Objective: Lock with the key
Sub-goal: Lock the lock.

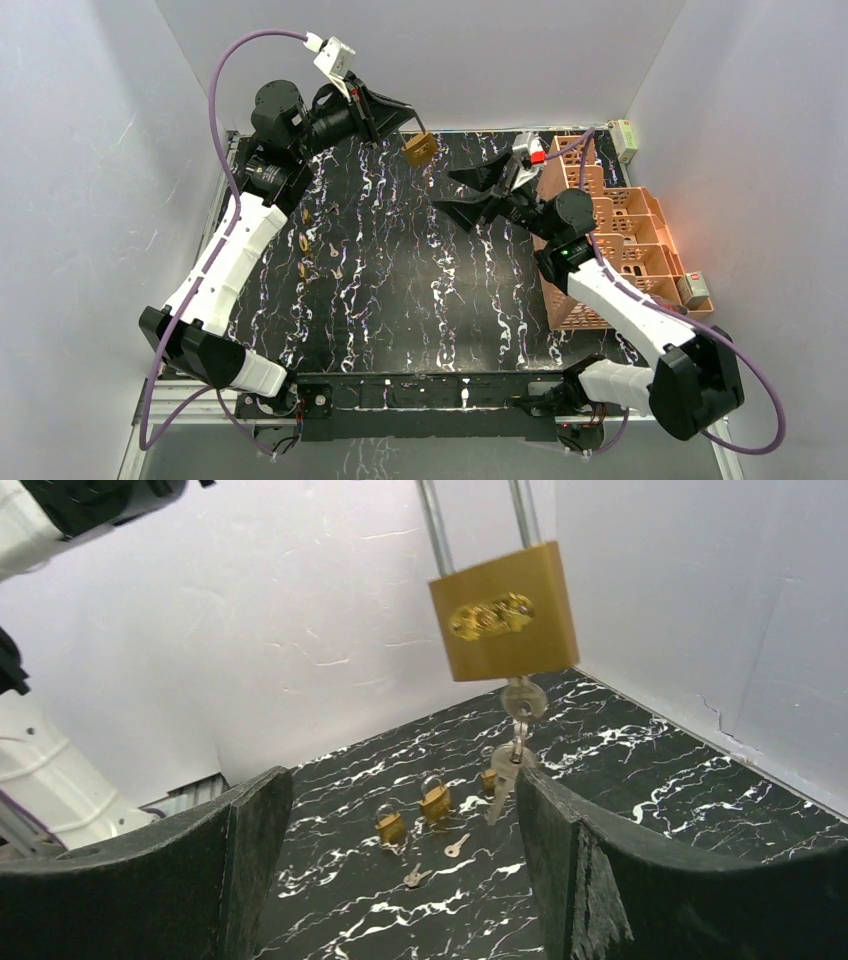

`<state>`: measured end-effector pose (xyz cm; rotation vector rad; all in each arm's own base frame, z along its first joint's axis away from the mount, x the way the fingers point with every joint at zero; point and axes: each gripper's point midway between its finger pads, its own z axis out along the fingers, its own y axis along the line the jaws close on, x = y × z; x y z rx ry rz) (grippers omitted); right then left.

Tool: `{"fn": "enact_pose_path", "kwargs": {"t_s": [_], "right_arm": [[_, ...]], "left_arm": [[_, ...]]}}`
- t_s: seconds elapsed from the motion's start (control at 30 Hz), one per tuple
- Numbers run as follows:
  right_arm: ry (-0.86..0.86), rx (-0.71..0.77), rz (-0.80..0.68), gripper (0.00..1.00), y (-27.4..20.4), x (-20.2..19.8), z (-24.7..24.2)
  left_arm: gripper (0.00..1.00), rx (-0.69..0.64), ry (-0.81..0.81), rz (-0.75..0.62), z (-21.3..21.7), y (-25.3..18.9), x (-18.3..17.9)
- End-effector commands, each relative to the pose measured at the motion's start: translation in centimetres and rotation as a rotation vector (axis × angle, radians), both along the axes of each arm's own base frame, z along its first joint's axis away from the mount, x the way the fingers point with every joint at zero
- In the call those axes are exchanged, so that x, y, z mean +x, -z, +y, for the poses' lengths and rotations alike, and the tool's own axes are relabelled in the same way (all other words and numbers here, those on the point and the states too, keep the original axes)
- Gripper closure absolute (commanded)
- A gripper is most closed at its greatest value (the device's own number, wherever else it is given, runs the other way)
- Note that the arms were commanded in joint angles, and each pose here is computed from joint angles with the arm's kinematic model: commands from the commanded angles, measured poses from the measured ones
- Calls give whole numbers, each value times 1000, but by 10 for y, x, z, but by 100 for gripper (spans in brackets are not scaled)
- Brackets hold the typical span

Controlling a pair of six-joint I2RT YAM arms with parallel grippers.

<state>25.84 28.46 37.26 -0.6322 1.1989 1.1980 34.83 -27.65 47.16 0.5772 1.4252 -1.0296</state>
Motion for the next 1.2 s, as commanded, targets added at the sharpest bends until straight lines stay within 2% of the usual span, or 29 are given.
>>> {"fn": "enact_pose_path", "kwargs": {"t_s": [0.0,0.47,0.87,1.0,1.17], "right_arm": [[-2,79,-143,12,-27,6,3],[-7,118,-183,20,-30,37,21],[-54,121,-166,41,-30,47,33],[-66,119,-153,51,-28,49,35],[-72,118,-125,90,-26,54,34]], "left_arm": [[100,-86,37,-209,12,-76,-42],[100,-86,69,-219,9,-79,-46],[100,-83,71,-228,8,-81,-45],[100,-82,69,-236,9,-84,-44],[100,-75,68,-252,9,-90,-45]]}}
